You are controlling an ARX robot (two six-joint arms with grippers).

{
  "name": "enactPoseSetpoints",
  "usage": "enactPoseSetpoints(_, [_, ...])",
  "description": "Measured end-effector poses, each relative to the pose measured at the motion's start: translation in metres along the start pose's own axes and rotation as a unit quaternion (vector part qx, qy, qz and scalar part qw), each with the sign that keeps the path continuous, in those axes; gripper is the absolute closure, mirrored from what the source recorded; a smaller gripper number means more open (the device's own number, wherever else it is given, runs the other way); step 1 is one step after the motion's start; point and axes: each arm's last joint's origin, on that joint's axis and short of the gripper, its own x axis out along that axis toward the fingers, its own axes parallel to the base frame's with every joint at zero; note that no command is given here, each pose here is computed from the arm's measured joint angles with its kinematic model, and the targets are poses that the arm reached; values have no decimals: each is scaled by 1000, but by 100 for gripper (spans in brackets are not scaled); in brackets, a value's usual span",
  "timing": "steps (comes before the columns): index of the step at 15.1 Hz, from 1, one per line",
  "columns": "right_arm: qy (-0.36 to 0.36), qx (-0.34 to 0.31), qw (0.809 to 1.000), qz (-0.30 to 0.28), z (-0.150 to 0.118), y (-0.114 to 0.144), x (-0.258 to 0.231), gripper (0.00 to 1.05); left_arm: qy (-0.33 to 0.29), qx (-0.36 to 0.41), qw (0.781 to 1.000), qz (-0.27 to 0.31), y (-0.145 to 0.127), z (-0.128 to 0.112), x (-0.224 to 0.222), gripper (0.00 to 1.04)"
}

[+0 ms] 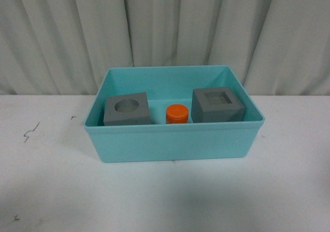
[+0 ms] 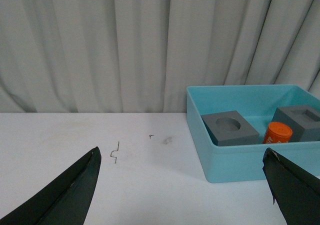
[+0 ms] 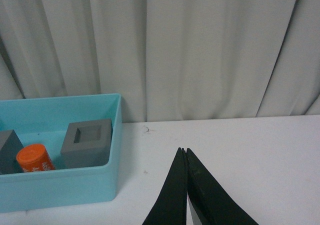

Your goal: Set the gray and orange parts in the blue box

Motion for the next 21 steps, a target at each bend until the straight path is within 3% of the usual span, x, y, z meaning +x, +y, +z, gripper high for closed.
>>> enactPoseSetpoints(9, [10,1,1000,0,-20,-15,-30,103,0,0,1000,0,0,0,0,7])
enactPoseSetpoints(21, [-12,1,1000,-1,-12,-15,-57,103,0,0,1000,0,0,0,0,7])
